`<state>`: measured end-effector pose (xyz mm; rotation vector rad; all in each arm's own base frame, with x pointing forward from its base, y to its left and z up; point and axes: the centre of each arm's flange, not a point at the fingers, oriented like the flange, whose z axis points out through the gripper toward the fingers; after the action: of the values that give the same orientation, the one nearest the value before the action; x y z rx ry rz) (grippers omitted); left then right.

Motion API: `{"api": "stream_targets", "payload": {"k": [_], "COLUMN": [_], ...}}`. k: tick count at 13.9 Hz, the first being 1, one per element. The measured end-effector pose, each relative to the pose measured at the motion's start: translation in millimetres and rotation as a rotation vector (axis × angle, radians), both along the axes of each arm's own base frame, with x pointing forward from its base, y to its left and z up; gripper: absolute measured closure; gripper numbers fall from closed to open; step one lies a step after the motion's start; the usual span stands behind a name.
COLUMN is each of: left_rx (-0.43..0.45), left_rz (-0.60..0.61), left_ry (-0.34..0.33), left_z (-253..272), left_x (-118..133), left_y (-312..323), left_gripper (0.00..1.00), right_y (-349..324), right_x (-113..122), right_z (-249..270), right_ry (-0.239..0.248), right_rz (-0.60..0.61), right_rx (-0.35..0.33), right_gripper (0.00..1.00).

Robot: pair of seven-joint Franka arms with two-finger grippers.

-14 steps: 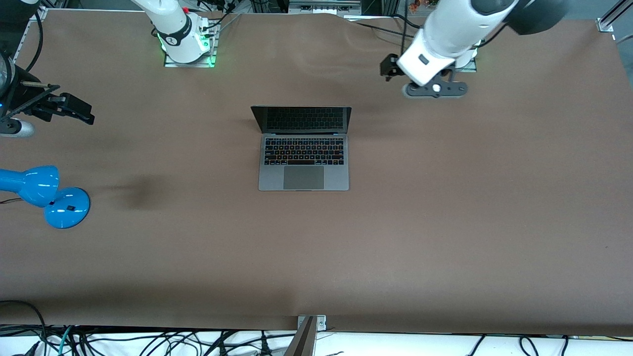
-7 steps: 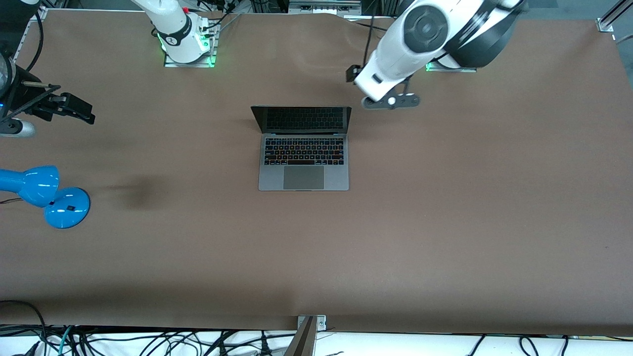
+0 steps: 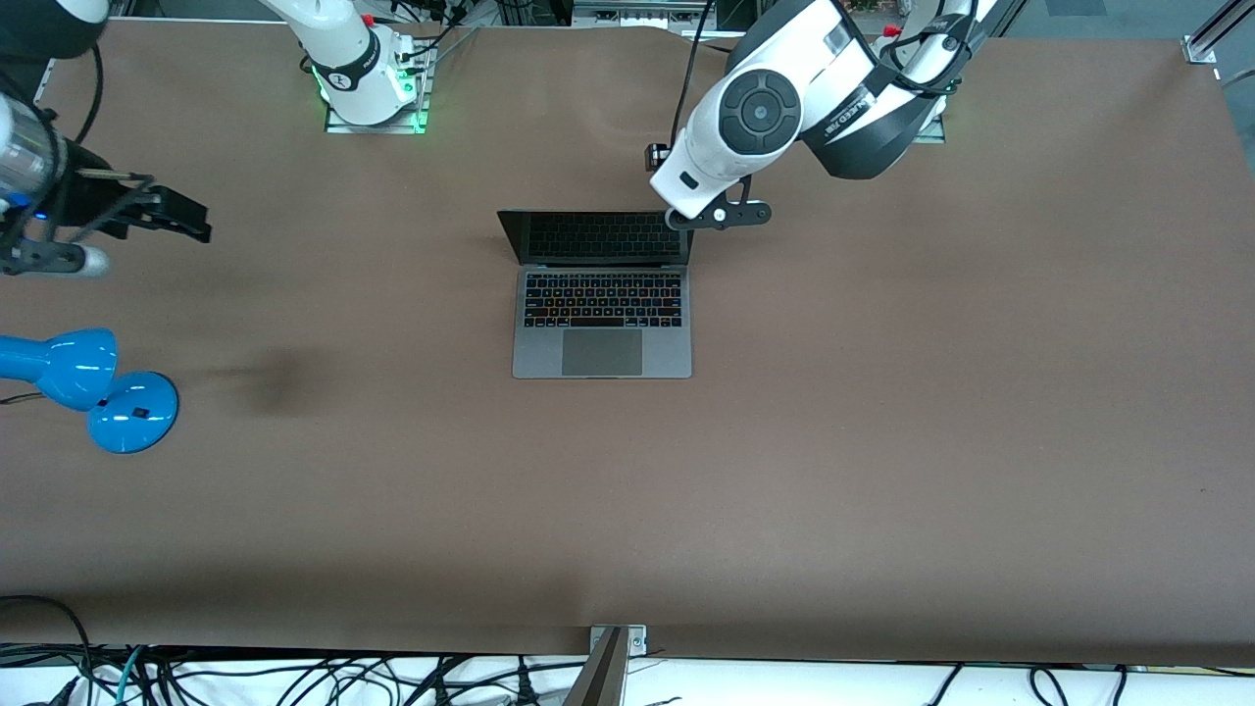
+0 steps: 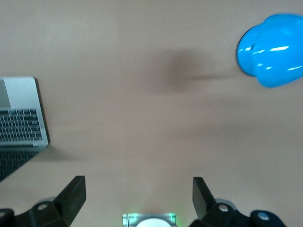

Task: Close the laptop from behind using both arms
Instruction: 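Move the right gripper toward the screen while the left gripper lowers behind it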

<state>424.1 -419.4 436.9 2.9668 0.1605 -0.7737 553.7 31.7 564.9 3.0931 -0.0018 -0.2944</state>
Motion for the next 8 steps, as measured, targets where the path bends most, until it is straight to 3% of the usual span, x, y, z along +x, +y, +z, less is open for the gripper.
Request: {"api": "stream_targets", "payload": {"k": [1, 4, 8], "left_rx": [0.002, 0.019, 0.022], "left_rz": [-0.003, 0.008, 0.009], "left_ry": [0.000, 0.005, 0.011], "left_z": [0, 0, -4], "left_x": [-3, -11, -12], "left_y": [-3, -12, -13], "left_gripper": [0.21, 0.54, 0.96], "right_y": [12, 45, 86], "right_x": [-2, -12, -24], "right_z": [-8, -27, -43], "right_ry": [0.039, 0.156, 0.223], "right_rz": [0.022, 0.074, 0.109], "right_rx": [-0.004, -0.020, -0.048], "right_gripper": [0.00, 0.00, 0.00]}}
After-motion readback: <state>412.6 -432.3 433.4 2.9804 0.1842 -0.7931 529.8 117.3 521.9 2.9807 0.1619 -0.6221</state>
